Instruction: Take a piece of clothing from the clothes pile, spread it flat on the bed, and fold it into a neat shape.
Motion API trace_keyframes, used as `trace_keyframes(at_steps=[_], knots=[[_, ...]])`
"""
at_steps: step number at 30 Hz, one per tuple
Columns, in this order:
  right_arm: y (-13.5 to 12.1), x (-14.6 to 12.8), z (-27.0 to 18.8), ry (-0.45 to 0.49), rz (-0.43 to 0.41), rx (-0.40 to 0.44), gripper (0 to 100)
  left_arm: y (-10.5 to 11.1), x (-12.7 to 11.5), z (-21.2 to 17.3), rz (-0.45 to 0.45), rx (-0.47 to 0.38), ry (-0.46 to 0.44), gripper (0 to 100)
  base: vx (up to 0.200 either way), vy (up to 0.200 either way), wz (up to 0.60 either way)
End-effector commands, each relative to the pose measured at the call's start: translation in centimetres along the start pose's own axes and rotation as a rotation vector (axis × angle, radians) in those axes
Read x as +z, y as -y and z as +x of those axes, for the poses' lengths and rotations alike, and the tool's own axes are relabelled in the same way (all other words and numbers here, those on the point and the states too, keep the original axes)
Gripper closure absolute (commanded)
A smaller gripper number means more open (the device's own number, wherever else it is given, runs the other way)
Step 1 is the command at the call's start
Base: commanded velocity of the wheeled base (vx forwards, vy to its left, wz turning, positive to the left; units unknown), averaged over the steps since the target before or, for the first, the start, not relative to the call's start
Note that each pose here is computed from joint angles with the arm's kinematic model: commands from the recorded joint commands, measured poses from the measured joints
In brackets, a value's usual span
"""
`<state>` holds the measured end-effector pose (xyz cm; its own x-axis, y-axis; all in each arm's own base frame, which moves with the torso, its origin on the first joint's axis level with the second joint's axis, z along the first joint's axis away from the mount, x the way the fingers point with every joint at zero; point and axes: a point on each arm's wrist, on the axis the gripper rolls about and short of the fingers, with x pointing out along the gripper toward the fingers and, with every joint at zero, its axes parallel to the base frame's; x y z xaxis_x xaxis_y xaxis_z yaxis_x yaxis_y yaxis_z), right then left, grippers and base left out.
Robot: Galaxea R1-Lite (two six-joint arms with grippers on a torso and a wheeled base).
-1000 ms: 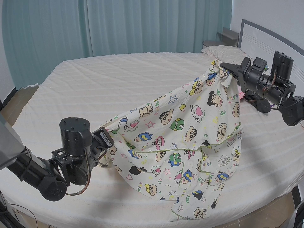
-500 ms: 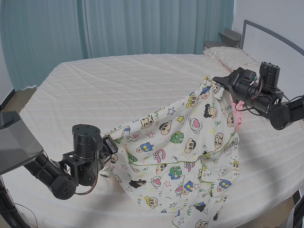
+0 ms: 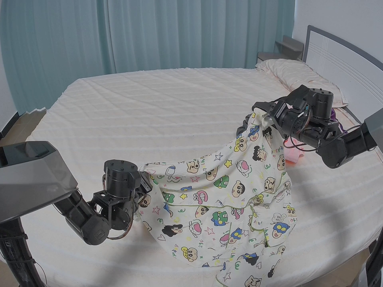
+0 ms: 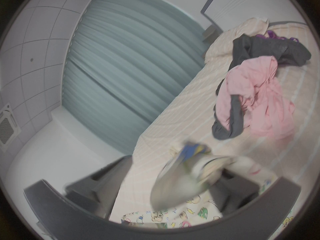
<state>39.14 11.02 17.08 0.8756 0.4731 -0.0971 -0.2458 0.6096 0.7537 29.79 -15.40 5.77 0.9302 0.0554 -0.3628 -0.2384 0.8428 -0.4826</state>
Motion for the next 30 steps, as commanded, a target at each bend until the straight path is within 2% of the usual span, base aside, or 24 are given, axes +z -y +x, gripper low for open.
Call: trace_keyframes(at_steps=[1, 2, 6, 7, 9, 14, 17, 24, 30], knots=[[1.6, -0.9, 3.3, 0.078, 0.004, -0.079, 0, -0.9, -0.6, 2.2, -0.019, 0.049, 0.001, 0, 0.0, 0.0, 0.0], [1.7, -0.8, 3.7, 0.116, 0.015, -0.103, 0, -1.3, 0.0, 2.7, -0.03, 0.065, 0.021, 0, 0.0, 0.0, 0.0], [1.6, -0.2, 3.9, 0.169, 0.028, -0.103, 0, -1.9, 1.5, 3.4, -0.058, 0.089, 0.064, 0, 0.0, 0.0, 0.0], [1.7, 0.1, 3.9, 0.196, 0.026, -0.105, 0, -2.3, 2.6, 3.5, -0.07, 0.096, 0.088, 0, 0.0, 0.0, 0.0], [2.1, -0.2, 3.9, 0.187, 0.024, -0.125, 0, -2.6, 3.4, 3.5, -0.057, 0.103, 0.105, 0, 0.0, 0.0, 0.0], [2.7, -0.6, 2.6, 0.148, 0.015, -0.166, 0, -3.5, 4.4, 3.9, 0.019, 0.135, 0.121, 0, 0.0, 0.0, 0.0], [3.2, -0.4, 0.9, 0.098, 0.008, -0.197, 0, -4.1, 5.6, 3.8, 0.03, 0.14, 0.138, 0, 0.0, 0.0, 0.0], [4.8, -0.7, -6.0, -0.016, 0.018, -0.257, 0, -4.7, 7.5, -0.6, 0.003, -0.008, 0.061, 0, 0.0, 0.0, 0.0], [7.4, -3.2, -11.0, -0.129, -0.03, -0.363, 0, -6.2, 6.3, -3.5, -0.002, -0.03, -0.03, 0, 0.0, 0.0, 0.0]])
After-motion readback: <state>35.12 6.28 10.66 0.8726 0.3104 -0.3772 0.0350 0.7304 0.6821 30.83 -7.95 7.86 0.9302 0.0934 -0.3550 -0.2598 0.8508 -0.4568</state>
